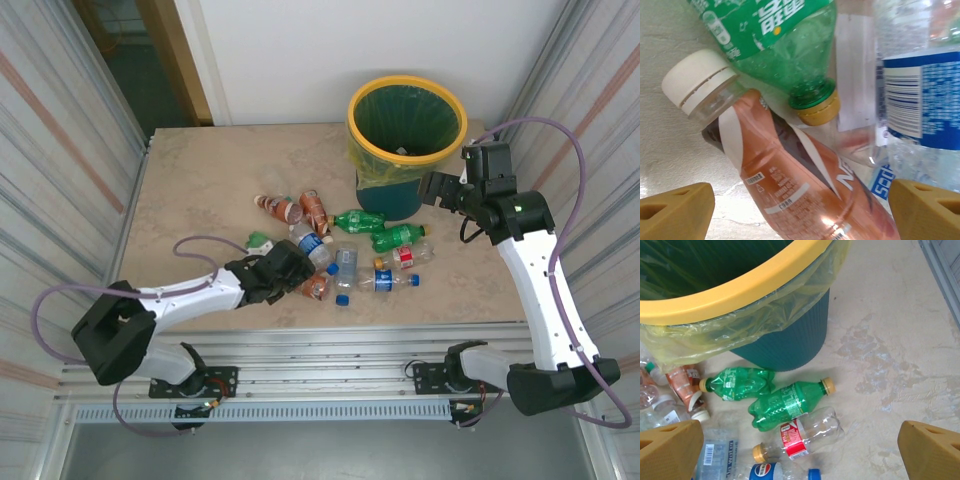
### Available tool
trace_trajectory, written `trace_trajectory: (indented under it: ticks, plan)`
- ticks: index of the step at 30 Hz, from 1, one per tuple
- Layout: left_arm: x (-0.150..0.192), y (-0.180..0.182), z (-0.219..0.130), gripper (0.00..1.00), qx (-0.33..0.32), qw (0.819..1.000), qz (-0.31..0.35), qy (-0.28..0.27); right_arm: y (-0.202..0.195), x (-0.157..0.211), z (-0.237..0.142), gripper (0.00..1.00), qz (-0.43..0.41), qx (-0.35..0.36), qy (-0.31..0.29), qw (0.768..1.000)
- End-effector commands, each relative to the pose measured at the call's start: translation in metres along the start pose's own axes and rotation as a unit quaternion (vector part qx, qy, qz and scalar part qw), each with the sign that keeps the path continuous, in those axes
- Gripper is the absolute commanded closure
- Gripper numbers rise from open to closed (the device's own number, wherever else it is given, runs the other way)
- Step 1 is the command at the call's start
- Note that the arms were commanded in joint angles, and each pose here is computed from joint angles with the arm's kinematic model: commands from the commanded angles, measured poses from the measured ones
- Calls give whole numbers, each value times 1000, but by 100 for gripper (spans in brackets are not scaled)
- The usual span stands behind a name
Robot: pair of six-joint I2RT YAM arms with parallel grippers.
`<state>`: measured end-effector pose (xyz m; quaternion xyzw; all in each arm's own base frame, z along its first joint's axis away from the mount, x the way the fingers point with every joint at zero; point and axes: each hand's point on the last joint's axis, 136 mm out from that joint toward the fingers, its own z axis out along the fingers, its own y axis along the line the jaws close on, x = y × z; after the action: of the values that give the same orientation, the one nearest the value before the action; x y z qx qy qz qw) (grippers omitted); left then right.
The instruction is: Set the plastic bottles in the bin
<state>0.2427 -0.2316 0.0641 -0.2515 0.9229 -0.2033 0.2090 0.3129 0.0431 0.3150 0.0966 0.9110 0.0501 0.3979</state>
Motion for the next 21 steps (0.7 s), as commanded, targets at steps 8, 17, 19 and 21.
trace_trajectory:
  ticks: [8, 17, 19, 21]
  plan:
    - [17, 0, 12, 12, -25, 999, -7, 28, -1, 3, -2, 2, 16, -1, -7, 1000]
    - [25, 23, 17, 21, -56, 997, -30, 36, -2, 2, -3, 2, 18, 0, -10, 1000]
    - [25, 29, 16, 23, -63, 997, -35, 35, -1, 2, -3, 2, 19, -2, -11, 1000]
    - [24, 35, 15, 28, -68, 996, -39, 31, 0, 1, -3, 2, 19, -4, -12, 1000]
